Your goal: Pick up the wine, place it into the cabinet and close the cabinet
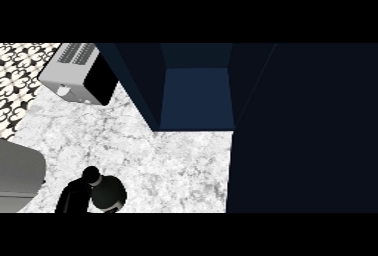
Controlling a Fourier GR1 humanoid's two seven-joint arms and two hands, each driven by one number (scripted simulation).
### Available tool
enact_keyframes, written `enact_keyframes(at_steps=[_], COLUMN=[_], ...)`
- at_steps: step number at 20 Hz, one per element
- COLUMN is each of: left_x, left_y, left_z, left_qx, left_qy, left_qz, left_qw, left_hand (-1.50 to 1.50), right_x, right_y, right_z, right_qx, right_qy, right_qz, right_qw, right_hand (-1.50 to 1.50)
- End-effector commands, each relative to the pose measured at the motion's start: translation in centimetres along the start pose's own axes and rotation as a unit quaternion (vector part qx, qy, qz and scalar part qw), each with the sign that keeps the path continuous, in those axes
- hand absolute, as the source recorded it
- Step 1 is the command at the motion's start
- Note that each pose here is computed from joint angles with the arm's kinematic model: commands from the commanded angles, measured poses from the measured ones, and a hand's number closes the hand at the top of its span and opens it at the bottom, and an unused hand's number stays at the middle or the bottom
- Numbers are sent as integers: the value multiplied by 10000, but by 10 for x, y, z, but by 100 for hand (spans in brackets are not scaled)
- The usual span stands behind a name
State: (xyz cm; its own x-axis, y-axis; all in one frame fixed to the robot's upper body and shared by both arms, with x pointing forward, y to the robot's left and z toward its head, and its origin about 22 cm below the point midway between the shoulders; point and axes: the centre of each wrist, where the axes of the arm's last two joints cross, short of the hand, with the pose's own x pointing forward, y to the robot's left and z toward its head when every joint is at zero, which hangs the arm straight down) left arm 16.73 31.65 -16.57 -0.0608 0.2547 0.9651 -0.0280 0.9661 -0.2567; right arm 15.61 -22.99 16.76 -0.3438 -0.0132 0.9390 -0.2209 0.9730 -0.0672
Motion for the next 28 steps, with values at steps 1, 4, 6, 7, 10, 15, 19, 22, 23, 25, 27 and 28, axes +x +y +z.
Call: enact_keyframes(at_steps=[1, 4, 6, 7, 10, 15, 19, 22, 23, 25, 27, 28], left_x=[-3, -21, -21, -10, -8, 12, 26, 57, 64, 68, 94, 106], left_y=[9, -3, -8, -4, -24, -42, -85, -92, -97, -98, -96, -119], left_z=[22, 41, 43, 19, 17, 11, -6, -9, -2, 11, -24, -21], left_qx=[-171, -63, -46, -145, -462, -641, -771, -845, -850, -848, -953, -891], left_qy=[213, 22, -109, -233, -253, -606, -580, -640, -578, -691, -661, -760], left_qz=[89, 315, 272, 251, 543, 767, 855, 776, 787, 791, 807, 918], left_qw=[9996, 9995, 9996, 9993, 9971, 9931, 9917, 9913, 9916, 9908, 9900, 9889], left_hand=[150, 150, 150, 150, 150, 150, 150, 150, 150, 150, 150, 150], right_x=[4, -9, -13, -12, 0, -7, -23, -19, -9, -22, -25, -19], right_y=[1, -16, -6, 3, -4, -6, -7, -4, -5, 0, -1, -10], right_z=[-5, -9, 10, -4, -5, 3, 6, -1, -7, -11, -13, -8], right_qx=[15, -29, -33, 15, 21, 3, -3, -25, -42, 7, -60, 41], right_qy=[-55, 33, 79, 17, 71, 63, 60, 51, 62, 73, 139, 134], right_qz=[93, -63, 2, -10, -79, -18, -140, -71, -73, 13, -88, -119], right_qw=[9999, 10000, 10000, 10000, 9999, 10000, 9999, 10000, 9999, 10000, 9998, 9998], right_hand=[-150, -150, -150, -150, -150, -150, -150, -150, -150, -150, -150, -150])
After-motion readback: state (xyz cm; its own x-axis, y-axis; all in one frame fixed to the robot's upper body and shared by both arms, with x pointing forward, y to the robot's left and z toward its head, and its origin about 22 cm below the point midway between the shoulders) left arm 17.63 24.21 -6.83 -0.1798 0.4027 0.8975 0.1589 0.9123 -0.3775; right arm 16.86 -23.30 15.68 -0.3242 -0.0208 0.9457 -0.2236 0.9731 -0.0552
